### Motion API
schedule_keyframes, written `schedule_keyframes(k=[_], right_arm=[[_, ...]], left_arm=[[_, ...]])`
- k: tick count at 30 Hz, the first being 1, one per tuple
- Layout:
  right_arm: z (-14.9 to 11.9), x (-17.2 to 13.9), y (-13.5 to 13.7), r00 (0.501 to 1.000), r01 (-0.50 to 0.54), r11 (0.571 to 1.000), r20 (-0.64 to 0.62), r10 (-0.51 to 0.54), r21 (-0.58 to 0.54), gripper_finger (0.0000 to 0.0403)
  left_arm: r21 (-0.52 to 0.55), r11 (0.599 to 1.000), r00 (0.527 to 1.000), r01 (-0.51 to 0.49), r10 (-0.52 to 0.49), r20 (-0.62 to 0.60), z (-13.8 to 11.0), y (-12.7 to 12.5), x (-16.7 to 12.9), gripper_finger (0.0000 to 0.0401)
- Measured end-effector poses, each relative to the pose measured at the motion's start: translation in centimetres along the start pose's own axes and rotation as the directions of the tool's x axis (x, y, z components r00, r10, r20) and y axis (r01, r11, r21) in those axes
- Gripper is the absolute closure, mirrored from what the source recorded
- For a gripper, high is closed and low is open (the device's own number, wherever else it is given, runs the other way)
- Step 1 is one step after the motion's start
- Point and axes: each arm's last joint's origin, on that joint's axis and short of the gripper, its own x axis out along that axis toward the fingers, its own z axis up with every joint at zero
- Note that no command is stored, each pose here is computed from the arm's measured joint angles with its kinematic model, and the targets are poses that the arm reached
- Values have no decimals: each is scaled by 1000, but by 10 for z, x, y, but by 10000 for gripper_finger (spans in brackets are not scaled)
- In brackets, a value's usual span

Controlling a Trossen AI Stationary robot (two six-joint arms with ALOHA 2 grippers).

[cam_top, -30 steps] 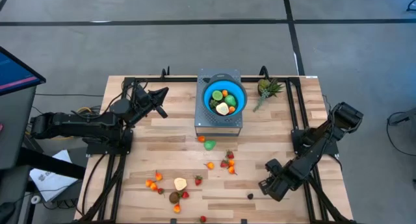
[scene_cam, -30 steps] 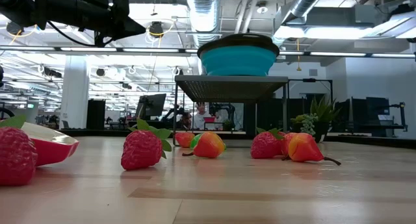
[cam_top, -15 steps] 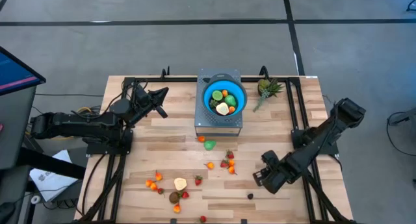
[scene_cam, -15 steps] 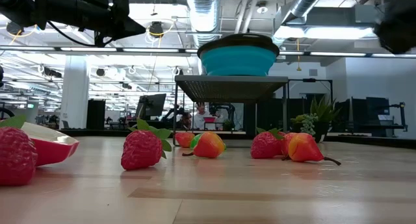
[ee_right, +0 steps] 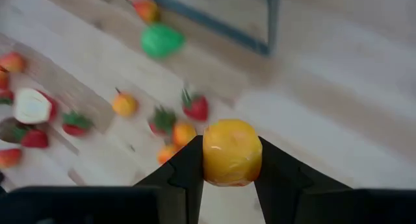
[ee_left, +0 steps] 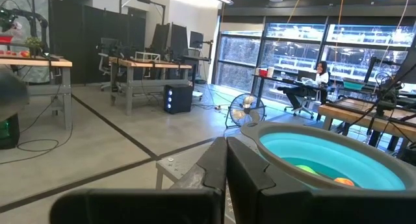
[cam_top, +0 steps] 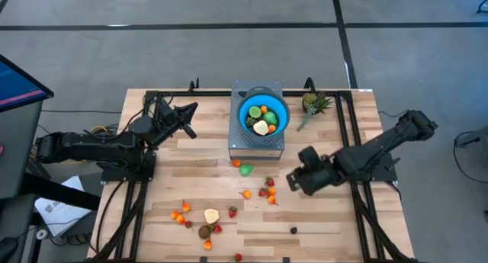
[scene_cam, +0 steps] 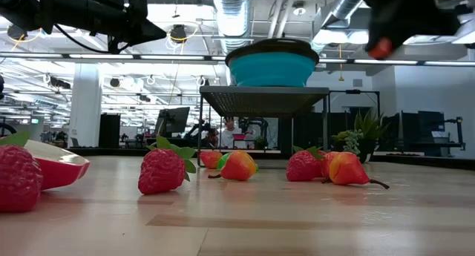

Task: Pick & Place Fruit
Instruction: Put the peach into the strainer bowl

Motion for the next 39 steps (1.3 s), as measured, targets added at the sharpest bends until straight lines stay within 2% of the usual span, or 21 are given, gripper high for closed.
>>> schedule_keyframes(k=[6, 12, 20, 32, 39], right_arm=[[42, -15, 9, 994, -42, 992, 100, 54, -121, 296], [86, -25, 14, 973, -41, 976, 212, 86, -212, 296], [136, -21, 11, 927, -77, 962, 335, 166, -263, 296], [184, -7, -11, 891, 4, 966, 440, 114, -258, 296], [192, 34, -6, 929, 32, 940, 356, 97, -341, 296]], left_arm=[[0, 1000, 1000, 0, 0, 0, 0, 0, 0, 399], [0, 1000, 1000, 0, 0, 0, 0, 0, 0, 399], [0, 1000, 1000, 0, 0, 0, 0, 0, 0, 399], [0, 1000, 1000, 0, 0, 0, 0, 0, 0, 399], [0, 1000, 1000, 0, 0, 0, 0, 0, 0, 399]])
